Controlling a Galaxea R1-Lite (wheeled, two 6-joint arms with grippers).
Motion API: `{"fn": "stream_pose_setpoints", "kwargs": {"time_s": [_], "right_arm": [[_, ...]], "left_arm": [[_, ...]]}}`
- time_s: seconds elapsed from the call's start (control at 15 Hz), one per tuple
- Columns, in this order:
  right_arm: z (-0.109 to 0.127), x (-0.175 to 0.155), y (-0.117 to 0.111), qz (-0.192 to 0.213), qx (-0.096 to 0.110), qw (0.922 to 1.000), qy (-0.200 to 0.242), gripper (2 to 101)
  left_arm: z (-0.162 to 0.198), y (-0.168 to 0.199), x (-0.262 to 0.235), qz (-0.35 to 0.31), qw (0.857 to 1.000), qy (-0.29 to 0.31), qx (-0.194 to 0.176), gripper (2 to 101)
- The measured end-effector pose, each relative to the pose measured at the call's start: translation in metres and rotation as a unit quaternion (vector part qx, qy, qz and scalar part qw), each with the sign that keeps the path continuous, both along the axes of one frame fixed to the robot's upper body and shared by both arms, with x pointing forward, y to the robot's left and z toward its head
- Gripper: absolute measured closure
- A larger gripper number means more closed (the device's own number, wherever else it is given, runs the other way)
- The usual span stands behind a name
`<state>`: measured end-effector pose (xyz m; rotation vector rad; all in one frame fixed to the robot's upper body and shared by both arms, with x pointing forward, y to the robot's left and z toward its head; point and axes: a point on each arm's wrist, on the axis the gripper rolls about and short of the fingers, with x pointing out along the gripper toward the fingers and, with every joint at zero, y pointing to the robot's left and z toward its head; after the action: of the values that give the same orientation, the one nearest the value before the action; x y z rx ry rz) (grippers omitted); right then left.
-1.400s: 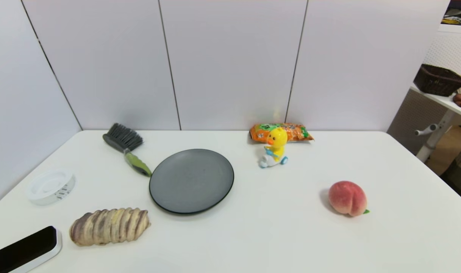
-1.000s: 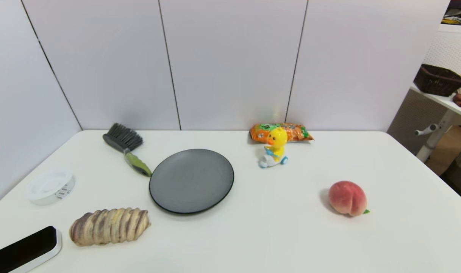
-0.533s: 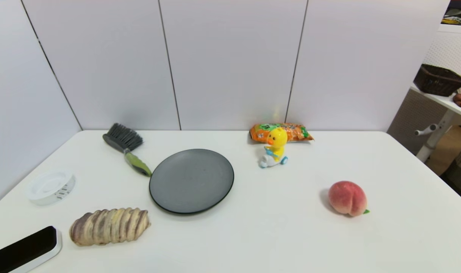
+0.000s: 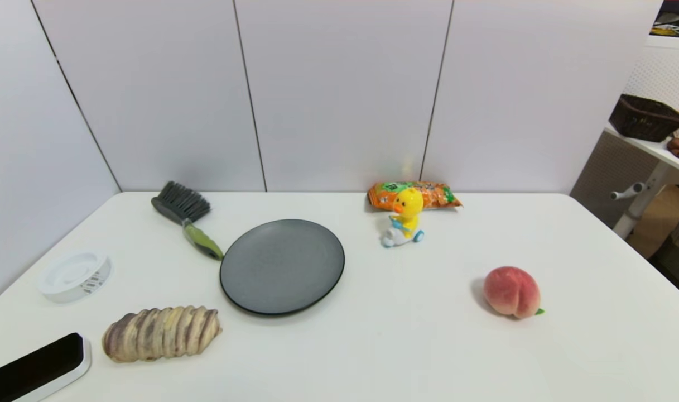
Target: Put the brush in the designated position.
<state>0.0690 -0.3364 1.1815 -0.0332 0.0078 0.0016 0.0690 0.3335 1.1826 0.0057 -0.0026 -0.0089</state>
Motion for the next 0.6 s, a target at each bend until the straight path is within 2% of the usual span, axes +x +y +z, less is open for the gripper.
{"fn": "stream_pose_setpoints", "kwargs": {"time_s": [0.6], "right_arm": [[0.0000,0.0000,0.0000,0.000,0.000,1.0000,0.000,4.3]], "left_arm": [[0.0000,0.0000,0.0000,0.000,1.000,0.000,0.000,5.3]]}}
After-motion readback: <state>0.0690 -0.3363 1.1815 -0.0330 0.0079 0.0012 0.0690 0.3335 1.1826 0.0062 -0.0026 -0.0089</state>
